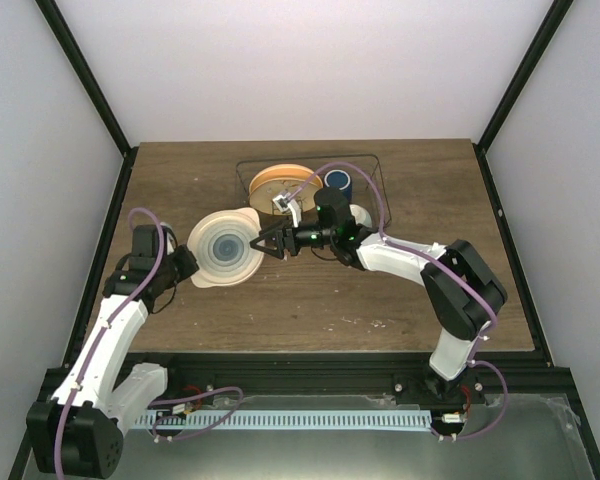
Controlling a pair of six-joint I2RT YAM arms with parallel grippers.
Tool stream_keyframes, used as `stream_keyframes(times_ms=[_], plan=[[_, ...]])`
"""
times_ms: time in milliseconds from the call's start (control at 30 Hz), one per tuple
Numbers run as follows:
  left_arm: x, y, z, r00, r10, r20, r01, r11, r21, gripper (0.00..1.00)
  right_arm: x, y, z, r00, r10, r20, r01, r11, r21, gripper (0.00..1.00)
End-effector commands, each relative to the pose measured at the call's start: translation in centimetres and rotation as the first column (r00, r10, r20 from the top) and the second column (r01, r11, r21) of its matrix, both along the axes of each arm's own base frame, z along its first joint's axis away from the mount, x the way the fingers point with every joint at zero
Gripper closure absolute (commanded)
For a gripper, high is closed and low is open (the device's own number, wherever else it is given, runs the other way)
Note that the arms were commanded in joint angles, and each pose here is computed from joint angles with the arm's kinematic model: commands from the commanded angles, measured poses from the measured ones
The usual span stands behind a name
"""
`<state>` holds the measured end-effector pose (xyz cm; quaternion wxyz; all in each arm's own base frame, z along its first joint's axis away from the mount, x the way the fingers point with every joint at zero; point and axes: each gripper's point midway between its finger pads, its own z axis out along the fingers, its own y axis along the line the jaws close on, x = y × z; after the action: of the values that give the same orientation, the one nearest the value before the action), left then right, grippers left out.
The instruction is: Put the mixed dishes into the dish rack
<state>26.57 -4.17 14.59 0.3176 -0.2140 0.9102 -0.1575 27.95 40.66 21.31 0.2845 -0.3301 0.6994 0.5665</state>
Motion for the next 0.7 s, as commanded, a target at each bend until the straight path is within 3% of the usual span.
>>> stream_keyframes(times_ms=[0,333,667], plan=[[1.9,-0.4,5.0,0.983,0.018,0.183,-0.01,0.999,-0.046,1.0,0.9,0.4,0.1,0.998,-0.038,0.045,0.04,0.999,-0.034,0.25],[2.1,-0.2,4.6,0.984,0.026,0.174,-0.019,0.999,-0.041,1.0,1.3,-0.4,1.7,0.989,-0.091,0.113,0.096,0.995,-0.035,0.23],[1.4,-0.6,6.4,0.977,0.02,0.214,-0.005,0.998,-0.069,1.0,2.1,-0.1,-0.7,0.991,-0.114,0.067,0.119,0.99,-0.073,0.23]])
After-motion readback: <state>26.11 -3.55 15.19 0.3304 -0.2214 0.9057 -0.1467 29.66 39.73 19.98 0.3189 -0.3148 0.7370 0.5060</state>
